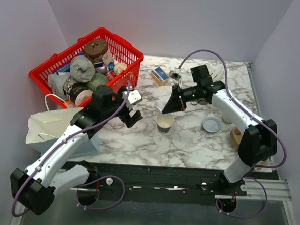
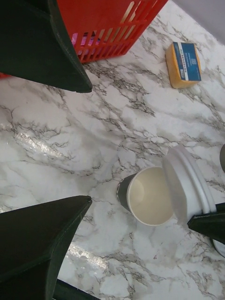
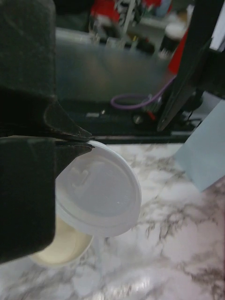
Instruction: Pack the takeout coffee
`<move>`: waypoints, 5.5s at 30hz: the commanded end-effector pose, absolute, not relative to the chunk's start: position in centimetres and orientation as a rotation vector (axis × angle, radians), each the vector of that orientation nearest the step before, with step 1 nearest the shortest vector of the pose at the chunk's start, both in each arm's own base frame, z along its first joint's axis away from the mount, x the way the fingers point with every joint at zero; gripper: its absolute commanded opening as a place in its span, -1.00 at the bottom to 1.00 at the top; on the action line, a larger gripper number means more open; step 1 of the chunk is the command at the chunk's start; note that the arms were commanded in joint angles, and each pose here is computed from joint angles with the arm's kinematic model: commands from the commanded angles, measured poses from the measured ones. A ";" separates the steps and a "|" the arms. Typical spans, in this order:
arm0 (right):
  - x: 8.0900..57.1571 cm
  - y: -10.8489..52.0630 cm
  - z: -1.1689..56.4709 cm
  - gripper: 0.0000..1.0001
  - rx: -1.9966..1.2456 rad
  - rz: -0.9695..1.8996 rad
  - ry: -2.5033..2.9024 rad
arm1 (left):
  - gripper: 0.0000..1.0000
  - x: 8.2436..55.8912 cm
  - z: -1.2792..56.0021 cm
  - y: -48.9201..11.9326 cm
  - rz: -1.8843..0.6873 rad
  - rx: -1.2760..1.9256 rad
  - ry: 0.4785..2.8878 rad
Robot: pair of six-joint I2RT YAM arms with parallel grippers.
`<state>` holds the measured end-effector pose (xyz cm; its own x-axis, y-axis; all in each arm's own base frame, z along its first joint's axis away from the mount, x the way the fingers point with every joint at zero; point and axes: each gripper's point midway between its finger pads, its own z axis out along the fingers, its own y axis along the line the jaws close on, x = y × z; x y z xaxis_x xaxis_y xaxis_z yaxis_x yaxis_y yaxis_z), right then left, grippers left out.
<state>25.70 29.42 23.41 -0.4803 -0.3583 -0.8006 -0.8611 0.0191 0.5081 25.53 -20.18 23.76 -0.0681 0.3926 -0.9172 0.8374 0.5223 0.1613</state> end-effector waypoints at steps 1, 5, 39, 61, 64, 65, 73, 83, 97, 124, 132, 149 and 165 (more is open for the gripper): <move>24.6 30.1 24.7 -0.89 -1.045 1.925 1.880 | 0.97 25.6 24.2 -22.1 -0.594 1.127 1.643; 25.8 29.9 24.0 -0.89 -0.998 1.981 1.896 | 0.97 25.8 24.3 -23.6 -0.615 1.176 1.618; 28.9 27.2 18.8 -0.82 -0.617 2.088 2.149 | 0.95 30.0 22.1 -30.8 -0.683 1.136 1.618; 28.8 26.4 17.5 -0.52 -0.520 2.054 2.211 | 0.96 29.5 20.6 -31.4 -0.739 1.141 1.639; 28.9 26.4 17.5 -0.48 -0.514 2.048 2.214 | 0.95 29.4 20.5 -31.5 -0.749 1.147 1.642; 28.8 26.4 17.4 -0.48 -0.514 2.047 2.215 | 0.96 29.2 20.5 -31.6 -0.757 1.156 1.639; 29.5 25.9 17.1 -0.30 -0.480 1.997 2.230 | 0.95 28.7 20.2 -31.9 -0.774 1.171 1.641; 30.0 25.9 16.3 -0.14 -0.466 1.926 2.264 | 0.95 28.8 19.7 -32.2 -0.785 1.169 1.653; 30.3 25.7 16.1 -0.05 -0.449 1.905 2.279 | 0.95 28.7 19.6 -32.5 -0.809 1.150 1.652; 31.3 24.3 14.9 -0.02 -0.380 1.797 2.349 | 0.96 29.8 19.0 -33.5 -0.827 1.109 1.667; 31.4 24.2 14.0 0.01 -0.367 1.770 2.378 | 0.96 29.8 18.3 -33.4 -0.829 1.113 1.687; 31.5 23.9 13.2 0.04 -0.374 1.691 2.409 | 0.95 29.6 18.0 -32.9 -0.812 1.103 1.703; 31.0 24.2 13.7 -0.03 -0.420 1.641 2.416 | 0.95 30.5 18.2 -31.7 -0.711 1.070 1.713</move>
<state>30.85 24.15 12.67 -0.9570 -0.1158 -0.2658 -0.2895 0.3295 0.8987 30.08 -32.31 17.01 -0.1984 0.3407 -0.9190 0.9100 0.4123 -0.0436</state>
